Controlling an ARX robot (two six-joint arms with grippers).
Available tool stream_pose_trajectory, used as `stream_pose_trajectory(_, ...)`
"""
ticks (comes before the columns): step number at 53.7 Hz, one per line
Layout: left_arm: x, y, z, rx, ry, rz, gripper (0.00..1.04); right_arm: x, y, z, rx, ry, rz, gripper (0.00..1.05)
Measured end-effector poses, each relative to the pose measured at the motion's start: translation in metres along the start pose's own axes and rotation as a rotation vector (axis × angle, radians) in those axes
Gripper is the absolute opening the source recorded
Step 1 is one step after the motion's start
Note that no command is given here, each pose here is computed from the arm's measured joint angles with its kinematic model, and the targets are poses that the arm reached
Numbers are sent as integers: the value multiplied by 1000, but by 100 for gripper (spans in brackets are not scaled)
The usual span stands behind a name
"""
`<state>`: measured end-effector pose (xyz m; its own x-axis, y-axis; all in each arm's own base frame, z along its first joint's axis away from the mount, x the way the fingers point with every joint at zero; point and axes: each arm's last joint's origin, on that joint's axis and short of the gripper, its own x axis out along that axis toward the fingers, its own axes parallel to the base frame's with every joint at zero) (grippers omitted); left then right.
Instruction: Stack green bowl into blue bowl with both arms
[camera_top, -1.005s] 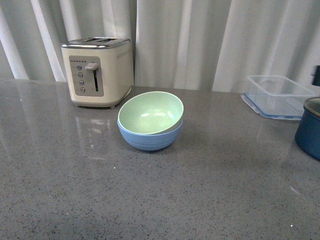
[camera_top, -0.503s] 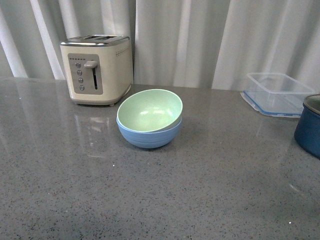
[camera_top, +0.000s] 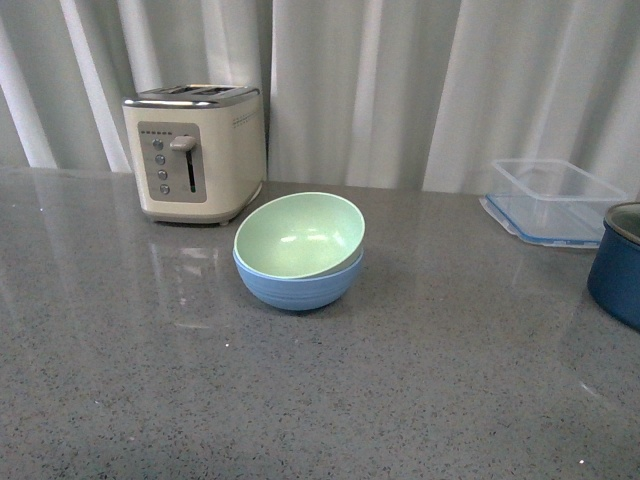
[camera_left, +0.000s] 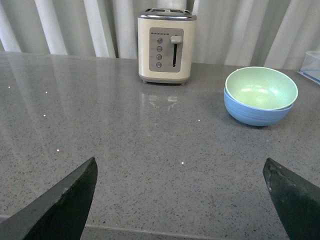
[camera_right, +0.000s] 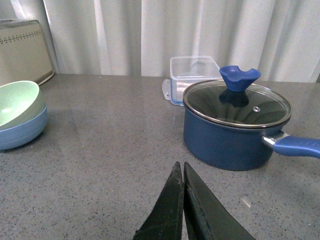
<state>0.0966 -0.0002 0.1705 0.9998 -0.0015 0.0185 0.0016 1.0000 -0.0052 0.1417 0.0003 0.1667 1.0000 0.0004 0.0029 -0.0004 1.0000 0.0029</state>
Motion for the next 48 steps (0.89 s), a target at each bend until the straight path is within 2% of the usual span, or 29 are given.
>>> stream_pose_trajectory(48, 0, 0, 0, 0, 0, 0, 98, -28, 0, 2, 0, -6, 0, 1)
